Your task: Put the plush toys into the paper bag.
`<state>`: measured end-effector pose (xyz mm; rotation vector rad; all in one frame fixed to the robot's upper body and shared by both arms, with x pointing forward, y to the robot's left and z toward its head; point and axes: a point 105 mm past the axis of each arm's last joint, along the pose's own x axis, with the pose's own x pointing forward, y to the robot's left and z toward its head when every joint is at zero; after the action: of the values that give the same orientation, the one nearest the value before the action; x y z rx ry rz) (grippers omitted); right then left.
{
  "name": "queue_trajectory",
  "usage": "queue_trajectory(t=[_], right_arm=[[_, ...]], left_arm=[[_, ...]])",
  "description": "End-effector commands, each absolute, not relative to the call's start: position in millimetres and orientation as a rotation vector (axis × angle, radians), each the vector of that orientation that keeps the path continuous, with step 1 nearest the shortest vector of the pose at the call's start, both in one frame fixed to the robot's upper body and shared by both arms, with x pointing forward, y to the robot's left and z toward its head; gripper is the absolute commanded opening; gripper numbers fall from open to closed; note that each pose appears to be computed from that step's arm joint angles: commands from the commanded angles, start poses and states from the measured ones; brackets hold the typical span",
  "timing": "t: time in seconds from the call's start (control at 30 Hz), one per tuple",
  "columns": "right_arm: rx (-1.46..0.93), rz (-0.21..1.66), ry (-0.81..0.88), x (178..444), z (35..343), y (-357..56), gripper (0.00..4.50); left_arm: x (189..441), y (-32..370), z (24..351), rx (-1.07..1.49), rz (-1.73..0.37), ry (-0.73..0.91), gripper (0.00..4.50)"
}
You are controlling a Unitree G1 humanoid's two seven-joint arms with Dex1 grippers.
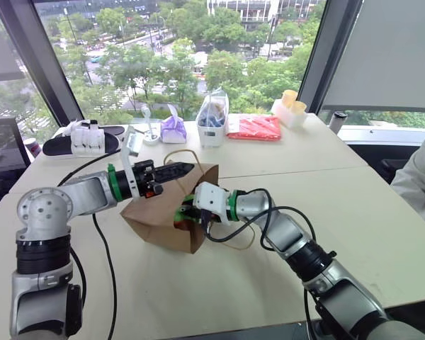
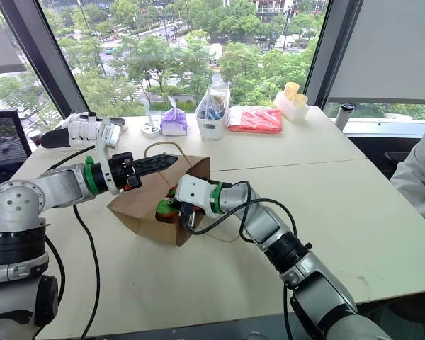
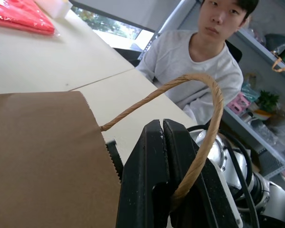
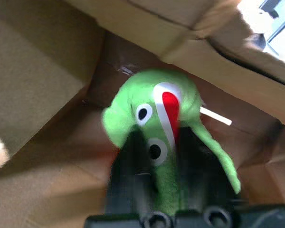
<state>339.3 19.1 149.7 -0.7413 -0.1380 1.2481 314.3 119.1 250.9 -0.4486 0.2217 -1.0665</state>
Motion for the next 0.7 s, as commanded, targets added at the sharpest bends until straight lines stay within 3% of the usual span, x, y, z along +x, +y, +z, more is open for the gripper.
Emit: queue_trajectory(t=[0.03, 0.13, 0.17, 0.5, 0.7], right_arm=[[-0.738, 1.233, -0.202, 338, 161, 22, 2.67], [-0.735, 1.198, -0.232, 338, 167, 19, 4.19], [-0.739, 1.185, -0.244, 338, 170, 18, 4.45], [-0.417, 1.020, -0.335, 317, 223, -46, 4.45], [-0.244, 0.893, -0.140, 312, 214, -105, 4.45]], left_arm=[[309, 121, 261, -0.446, -1.081, 0.179, 0.00], [310, 120, 261, -0.453, -1.080, 0.178, 0.00], [310, 120, 261, -0.455, -1.079, 0.178, 0.00], [314, 126, 263, -0.489, -1.052, 0.156, 0.00], [318, 135, 273, -0.524, -1.032, 0.113, 0.00]])
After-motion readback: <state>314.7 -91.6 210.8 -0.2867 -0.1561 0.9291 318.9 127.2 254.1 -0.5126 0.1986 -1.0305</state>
